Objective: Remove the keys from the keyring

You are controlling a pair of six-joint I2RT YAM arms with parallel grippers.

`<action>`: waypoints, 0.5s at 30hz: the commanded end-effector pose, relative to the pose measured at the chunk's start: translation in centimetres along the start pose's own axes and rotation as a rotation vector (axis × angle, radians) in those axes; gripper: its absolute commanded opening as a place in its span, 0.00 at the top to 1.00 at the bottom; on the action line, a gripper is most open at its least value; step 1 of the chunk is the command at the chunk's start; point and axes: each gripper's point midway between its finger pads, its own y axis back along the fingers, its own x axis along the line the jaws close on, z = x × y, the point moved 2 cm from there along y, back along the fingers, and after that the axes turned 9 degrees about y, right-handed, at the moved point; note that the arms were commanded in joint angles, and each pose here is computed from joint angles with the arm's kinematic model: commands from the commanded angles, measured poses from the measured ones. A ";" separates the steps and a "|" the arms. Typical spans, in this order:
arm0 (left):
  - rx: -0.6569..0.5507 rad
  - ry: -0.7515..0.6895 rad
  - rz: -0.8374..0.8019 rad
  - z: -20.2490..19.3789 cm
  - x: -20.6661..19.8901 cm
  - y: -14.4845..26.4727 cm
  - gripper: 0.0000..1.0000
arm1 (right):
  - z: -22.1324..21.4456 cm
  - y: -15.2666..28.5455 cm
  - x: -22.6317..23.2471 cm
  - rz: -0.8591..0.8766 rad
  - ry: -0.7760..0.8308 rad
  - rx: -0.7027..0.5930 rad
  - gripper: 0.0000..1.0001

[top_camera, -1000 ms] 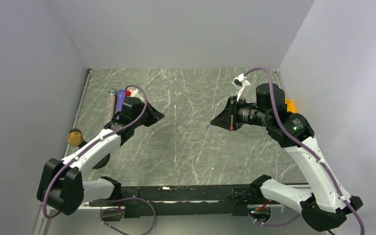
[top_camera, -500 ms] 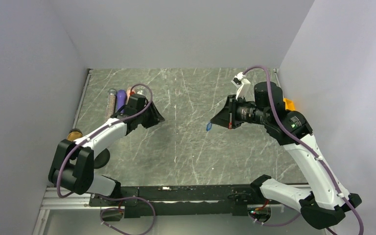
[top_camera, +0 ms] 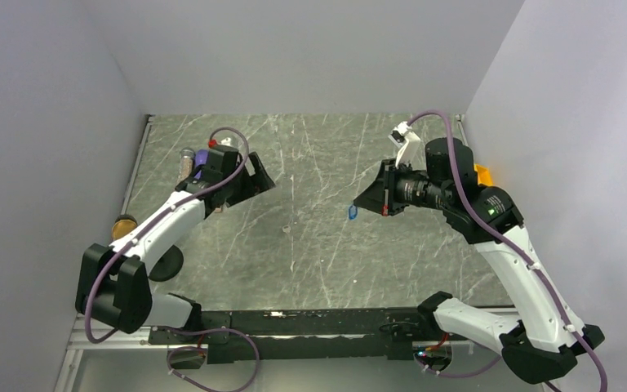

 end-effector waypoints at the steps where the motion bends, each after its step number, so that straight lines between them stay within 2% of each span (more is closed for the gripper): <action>1: -0.124 -0.019 -0.086 3.5 -3.2 3.0 0.01 | 0.9 1.2 0.1 -0.038 0.005 -0.053 1.00; 4: -0.145 -0.012 -0.120 4.3 -4.4 3.9 0.03 | 0.7 1.1 -0.5 -0.073 -0.009 -0.055 1.00; 8: -0.112 -0.040 -0.161 4.6 -6.0 4.7 0.06 | 0.3 0.6 -1.5 -0.128 -0.051 -0.054 1.00; 15: -0.125 -0.096 -0.300 4.9 -8.3 5.7 0.07 | -0.6 -0.9 -2.8 -0.146 -0.085 -0.062 1.00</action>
